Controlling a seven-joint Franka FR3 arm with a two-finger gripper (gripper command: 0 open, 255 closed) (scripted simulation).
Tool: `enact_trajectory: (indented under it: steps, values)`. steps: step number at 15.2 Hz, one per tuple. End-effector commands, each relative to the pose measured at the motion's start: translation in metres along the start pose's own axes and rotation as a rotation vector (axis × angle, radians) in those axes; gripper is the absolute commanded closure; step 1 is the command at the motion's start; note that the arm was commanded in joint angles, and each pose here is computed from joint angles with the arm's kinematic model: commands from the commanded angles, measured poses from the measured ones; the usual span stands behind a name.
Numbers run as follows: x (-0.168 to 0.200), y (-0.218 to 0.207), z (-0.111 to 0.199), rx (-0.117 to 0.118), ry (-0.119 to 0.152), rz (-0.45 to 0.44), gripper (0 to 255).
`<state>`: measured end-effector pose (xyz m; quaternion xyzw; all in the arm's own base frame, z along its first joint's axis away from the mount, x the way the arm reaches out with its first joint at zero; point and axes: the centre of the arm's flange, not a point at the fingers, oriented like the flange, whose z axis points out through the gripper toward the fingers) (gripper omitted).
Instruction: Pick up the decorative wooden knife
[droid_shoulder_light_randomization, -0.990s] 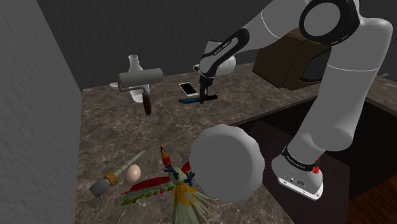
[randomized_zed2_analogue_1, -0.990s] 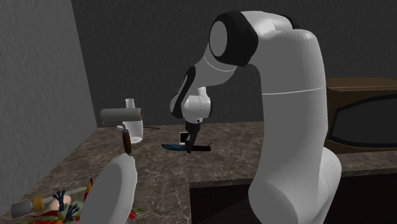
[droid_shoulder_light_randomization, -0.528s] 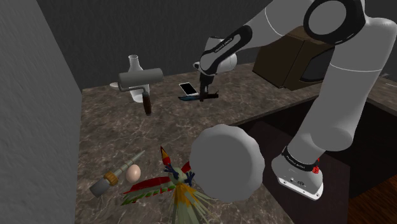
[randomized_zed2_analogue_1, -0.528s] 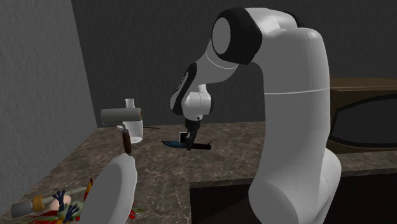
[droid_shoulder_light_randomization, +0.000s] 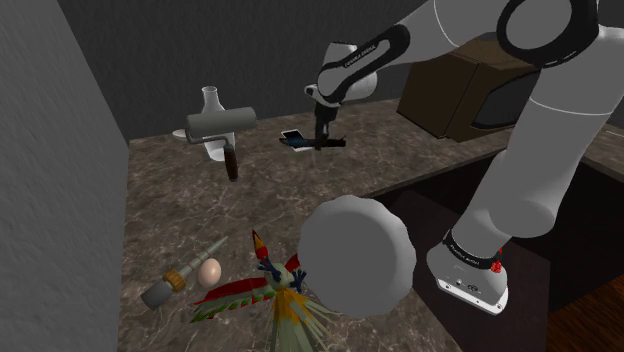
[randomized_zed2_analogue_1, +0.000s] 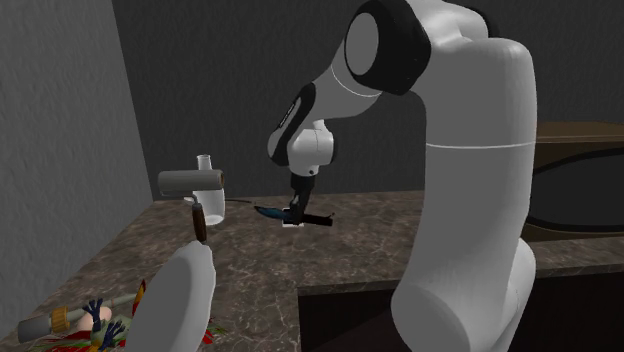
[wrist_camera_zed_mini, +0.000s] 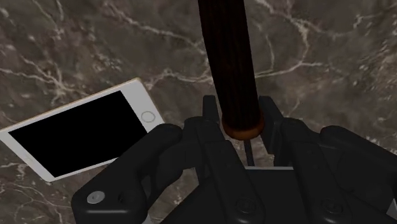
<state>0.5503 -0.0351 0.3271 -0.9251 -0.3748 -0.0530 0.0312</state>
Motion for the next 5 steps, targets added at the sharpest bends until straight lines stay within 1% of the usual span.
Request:
enact_trajectory:
  steps: [1,3,5]
  values:
    - [0.000,0.001,-0.011,0.000,0.000,0.000,255]
    - [0.002,0.001,-0.021,0.000,0.000,0.000,255]
    - [0.002,0.001,-0.022,0.000,0.000,0.000,255]
